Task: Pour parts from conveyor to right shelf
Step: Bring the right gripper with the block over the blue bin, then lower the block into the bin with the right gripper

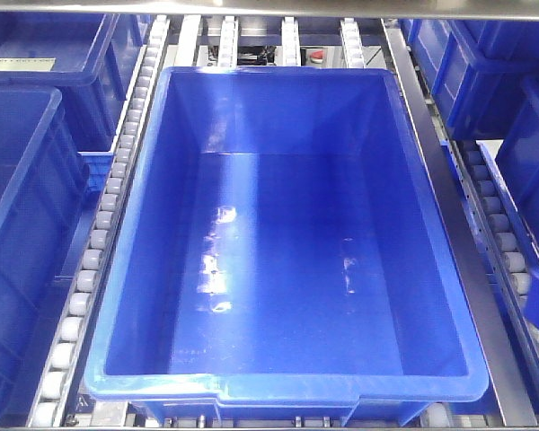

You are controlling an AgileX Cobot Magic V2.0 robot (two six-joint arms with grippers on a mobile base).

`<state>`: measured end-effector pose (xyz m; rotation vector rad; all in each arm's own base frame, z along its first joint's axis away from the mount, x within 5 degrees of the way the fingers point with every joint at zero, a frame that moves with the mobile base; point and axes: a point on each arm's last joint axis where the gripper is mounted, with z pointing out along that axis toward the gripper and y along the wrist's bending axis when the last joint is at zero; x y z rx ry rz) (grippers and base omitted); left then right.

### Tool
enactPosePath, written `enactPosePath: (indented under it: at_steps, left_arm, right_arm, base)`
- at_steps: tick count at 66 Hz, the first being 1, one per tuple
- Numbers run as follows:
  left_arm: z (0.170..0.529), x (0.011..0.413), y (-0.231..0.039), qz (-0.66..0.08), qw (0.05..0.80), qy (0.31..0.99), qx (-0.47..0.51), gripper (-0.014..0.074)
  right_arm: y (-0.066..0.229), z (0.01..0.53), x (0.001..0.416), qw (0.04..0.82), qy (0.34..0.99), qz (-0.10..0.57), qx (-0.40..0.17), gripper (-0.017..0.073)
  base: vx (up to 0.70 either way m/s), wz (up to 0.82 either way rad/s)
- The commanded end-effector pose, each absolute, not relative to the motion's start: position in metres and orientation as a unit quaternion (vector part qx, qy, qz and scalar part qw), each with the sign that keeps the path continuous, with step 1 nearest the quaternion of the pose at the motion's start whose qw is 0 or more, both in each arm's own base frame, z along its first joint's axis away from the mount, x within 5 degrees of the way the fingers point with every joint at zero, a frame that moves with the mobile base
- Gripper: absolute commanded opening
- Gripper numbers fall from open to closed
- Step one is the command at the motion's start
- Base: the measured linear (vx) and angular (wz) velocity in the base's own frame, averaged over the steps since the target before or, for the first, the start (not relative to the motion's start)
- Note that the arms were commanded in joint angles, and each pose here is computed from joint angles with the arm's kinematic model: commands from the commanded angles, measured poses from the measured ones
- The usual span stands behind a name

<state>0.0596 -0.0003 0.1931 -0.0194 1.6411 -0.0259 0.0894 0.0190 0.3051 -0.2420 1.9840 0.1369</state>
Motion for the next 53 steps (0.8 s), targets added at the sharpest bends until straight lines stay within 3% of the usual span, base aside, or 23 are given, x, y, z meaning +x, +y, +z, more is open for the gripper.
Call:
enactPosePath:
  at_steps: [1,13,27,53]
  left_arm:
    - [0.206,0.061,0.0,-0.017,0.711,0.703,-0.015,-0.0006]
    - [0.206,0.061,0.0,-0.017,0.711,0.703,-0.015,-0.0006]
    - [0.206,0.061,0.0,-0.017,0.711,0.703,-0.015,-0.0006]
    - [0.206,0.061,0.0,-0.017,0.711,0.703,-0.015,-0.0006]
  right_arm:
    - [0.024,0.331,0.11,0.546,0.828,0.08,-0.104,-0.0005]
    - [0.03,0.341,0.154,0.455,0.875,0.094,-0.136,-0.0003]
    - [0.034,0.351,0.191,0.431,0.886,0.111,-0.129,-0.0002]
    - [0.039,0.35,0.201,0.421,0.887,0.148,-0.12,-0.0002]
  base:
    - [0.0,0.0]
    - [0.0,0.0]
    - [0.0,0.0]
    - [0.0,0.0]
